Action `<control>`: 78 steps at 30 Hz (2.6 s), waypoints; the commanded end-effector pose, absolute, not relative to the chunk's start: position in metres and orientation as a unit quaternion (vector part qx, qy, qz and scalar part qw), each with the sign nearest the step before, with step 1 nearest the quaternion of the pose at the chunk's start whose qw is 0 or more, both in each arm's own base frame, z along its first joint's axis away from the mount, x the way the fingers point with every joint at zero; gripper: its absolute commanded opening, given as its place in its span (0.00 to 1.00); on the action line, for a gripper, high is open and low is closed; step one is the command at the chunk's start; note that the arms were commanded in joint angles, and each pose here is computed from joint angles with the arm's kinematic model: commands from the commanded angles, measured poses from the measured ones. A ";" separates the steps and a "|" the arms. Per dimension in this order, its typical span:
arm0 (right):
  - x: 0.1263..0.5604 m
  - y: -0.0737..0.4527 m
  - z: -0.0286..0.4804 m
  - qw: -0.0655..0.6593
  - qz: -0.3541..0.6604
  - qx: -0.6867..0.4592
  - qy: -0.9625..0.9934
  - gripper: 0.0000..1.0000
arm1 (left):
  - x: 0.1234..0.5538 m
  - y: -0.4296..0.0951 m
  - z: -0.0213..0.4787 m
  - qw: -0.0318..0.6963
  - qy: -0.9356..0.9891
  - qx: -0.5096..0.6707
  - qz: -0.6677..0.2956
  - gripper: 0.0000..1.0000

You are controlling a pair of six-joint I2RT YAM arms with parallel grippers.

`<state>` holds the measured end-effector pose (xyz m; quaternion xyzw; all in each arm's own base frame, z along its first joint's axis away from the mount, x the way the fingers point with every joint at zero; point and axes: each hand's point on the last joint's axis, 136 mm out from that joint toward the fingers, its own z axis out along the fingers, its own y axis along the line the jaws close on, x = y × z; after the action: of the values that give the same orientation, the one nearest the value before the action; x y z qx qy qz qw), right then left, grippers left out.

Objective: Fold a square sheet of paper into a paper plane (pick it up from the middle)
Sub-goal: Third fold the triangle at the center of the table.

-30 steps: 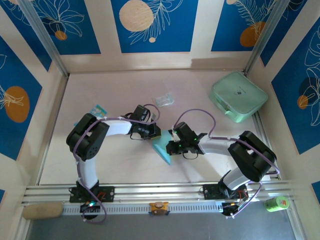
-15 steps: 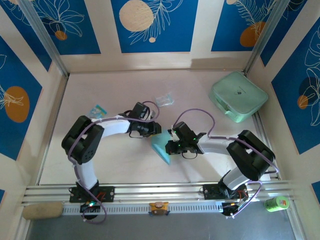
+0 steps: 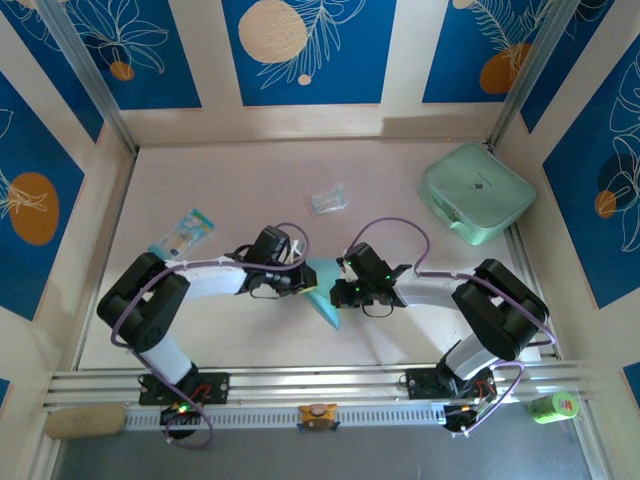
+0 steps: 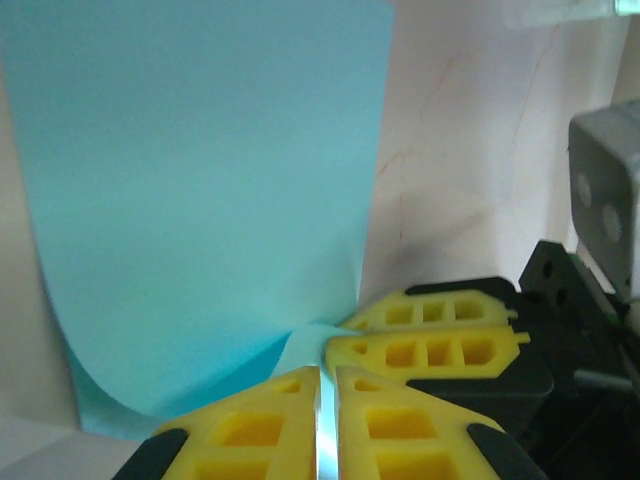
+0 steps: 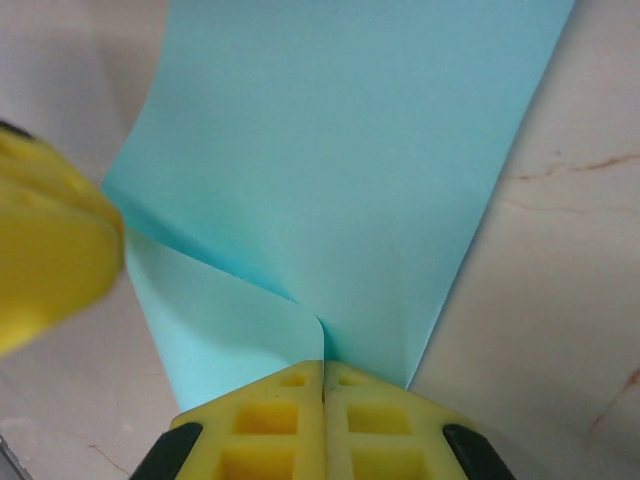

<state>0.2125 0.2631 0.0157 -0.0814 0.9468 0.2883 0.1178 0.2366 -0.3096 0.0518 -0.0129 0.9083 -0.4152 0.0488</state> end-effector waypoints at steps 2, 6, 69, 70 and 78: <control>0.209 0.253 0.004 0.104 0.255 -0.066 0.959 0.03 | 0.231 -0.324 0.061 0.046 0.889 -0.017 -0.455 0.11; 0.209 0.253 0.004 0.103 0.254 -0.064 0.959 0.03 | 0.224 -0.326 0.054 0.038 0.888 -0.021 -0.458 0.11; 0.169 0.305 0.038 0.030 0.301 -0.127 0.945 0.05 | 0.214 -0.302 0.007 0.019 0.928 -0.042 -0.369 0.11; 0.169 0.304 0.036 0.028 0.298 -0.126 0.946 0.05 | 0.214 -0.302 0.007 0.019 0.928 -0.042 -0.370 0.11; 0.164 0.292 0.015 0.012 0.281 -0.108 0.953 0.05 | 0.214 -0.302 0.007 0.019 0.928 -0.041 -0.370 0.11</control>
<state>0.1690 0.3012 0.0244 -0.1211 0.9483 0.2925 0.0249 0.2196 -0.3082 0.0194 -0.0413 0.9195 -0.3901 0.0243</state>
